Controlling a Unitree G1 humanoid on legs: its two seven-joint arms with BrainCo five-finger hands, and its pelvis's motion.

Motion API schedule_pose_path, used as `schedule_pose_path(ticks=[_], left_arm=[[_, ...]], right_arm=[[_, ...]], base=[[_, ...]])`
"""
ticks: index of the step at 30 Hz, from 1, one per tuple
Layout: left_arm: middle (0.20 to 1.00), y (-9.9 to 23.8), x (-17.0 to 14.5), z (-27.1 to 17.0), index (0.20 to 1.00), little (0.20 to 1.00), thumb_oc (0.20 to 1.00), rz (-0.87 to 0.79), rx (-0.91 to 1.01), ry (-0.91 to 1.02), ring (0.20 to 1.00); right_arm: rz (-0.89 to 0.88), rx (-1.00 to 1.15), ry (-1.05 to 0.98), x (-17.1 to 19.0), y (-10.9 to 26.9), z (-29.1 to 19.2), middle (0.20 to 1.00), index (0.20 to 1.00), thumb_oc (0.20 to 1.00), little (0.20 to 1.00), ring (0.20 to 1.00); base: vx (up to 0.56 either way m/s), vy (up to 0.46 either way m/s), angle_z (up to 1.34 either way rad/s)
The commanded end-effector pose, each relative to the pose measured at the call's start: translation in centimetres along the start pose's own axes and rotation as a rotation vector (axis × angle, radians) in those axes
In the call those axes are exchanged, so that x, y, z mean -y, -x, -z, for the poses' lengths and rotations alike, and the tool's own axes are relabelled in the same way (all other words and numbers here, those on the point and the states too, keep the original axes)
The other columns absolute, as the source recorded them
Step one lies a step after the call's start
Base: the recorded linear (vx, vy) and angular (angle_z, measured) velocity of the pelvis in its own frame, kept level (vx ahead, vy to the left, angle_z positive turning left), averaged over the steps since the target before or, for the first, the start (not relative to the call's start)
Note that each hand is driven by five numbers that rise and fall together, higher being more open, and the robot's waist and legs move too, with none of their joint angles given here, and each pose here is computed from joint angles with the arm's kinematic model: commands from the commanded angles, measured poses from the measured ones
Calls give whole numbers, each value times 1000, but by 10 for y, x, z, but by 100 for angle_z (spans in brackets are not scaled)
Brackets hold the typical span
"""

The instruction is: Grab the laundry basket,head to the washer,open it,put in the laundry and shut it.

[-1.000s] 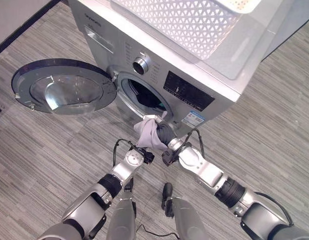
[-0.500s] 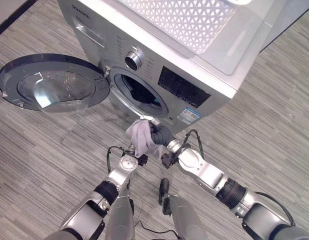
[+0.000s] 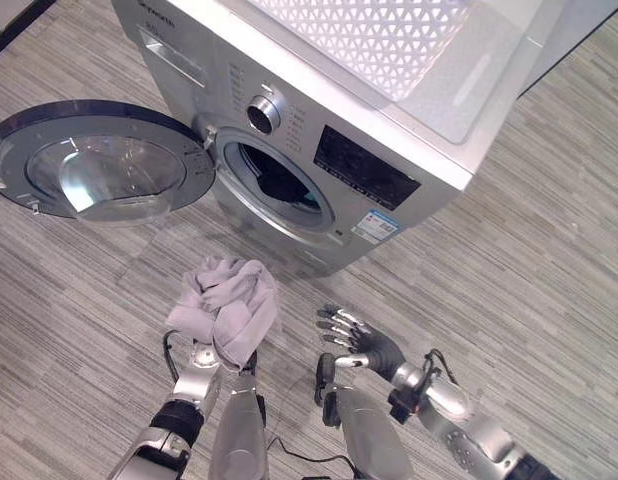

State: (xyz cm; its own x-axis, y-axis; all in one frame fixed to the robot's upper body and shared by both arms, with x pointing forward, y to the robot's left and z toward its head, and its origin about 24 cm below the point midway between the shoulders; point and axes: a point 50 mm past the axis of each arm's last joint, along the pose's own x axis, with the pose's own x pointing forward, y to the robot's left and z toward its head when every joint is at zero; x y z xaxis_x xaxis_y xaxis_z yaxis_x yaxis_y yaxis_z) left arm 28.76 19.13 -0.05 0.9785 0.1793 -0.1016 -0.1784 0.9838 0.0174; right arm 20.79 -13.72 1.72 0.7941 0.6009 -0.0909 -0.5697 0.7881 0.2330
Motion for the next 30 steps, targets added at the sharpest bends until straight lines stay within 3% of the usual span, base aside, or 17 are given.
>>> schedule_pose_path(ticks=[1,4,9,12,13,15,16,22,25,30], left_arm=[[200,-5,-13,-22,200,200,200,-47,124,81,200],[200,-8,-30,-16,200,200,200,-147,95,161,200],[200,-24,-35,-34,200,200,200,-214,130,206,200],[200,-48,-40,-74,200,200,200,-259,219,220,200],[200,-65,-46,-114,200,200,200,-285,304,215,200],[200,-72,-48,-131,200,200,200,-295,338,216,200],[200,-85,-58,-185,200,200,200,-329,434,195,200],[200,-88,-59,-271,200,200,200,-329,605,197,200],[200,-86,-51,-295,200,200,200,-301,663,167,200],[200,-83,-26,-296,200,200,200,-243,693,202,200]], right_arm=[[12,42,29,6,9,-9,1000,1000,1000,1000,1000],[217,-62,-16,32,25,23,1000,1000,1000,1000,1000],[385,-167,-16,50,34,51,1000,1000,1000,1000,1000],[478,-226,-22,57,32,66,1000,1000,1000,1000,1000],[525,-230,-49,61,24,70,1000,1000,1000,1000,1000],[534,-226,-51,62,19,70,1000,1000,1000,1000,1000],[507,-192,-36,60,5,61,1000,1000,1000,1000,1000],[487,-139,-22,60,-9,48,1000,1000,1000,1000,1000],[499,-122,-33,61,-11,45,1000,1000,1000,1000,1000],[538,-135,-46,64,-10,49,1000,1000,1000,1000,1000]], base=[[0,0,0],[0,0,0],[0,0,0],[69,-8,3],[-4,2,4],[-3,11,9],[-7,19,18],[14,29,9],[20,40,11],[49,37,11]])
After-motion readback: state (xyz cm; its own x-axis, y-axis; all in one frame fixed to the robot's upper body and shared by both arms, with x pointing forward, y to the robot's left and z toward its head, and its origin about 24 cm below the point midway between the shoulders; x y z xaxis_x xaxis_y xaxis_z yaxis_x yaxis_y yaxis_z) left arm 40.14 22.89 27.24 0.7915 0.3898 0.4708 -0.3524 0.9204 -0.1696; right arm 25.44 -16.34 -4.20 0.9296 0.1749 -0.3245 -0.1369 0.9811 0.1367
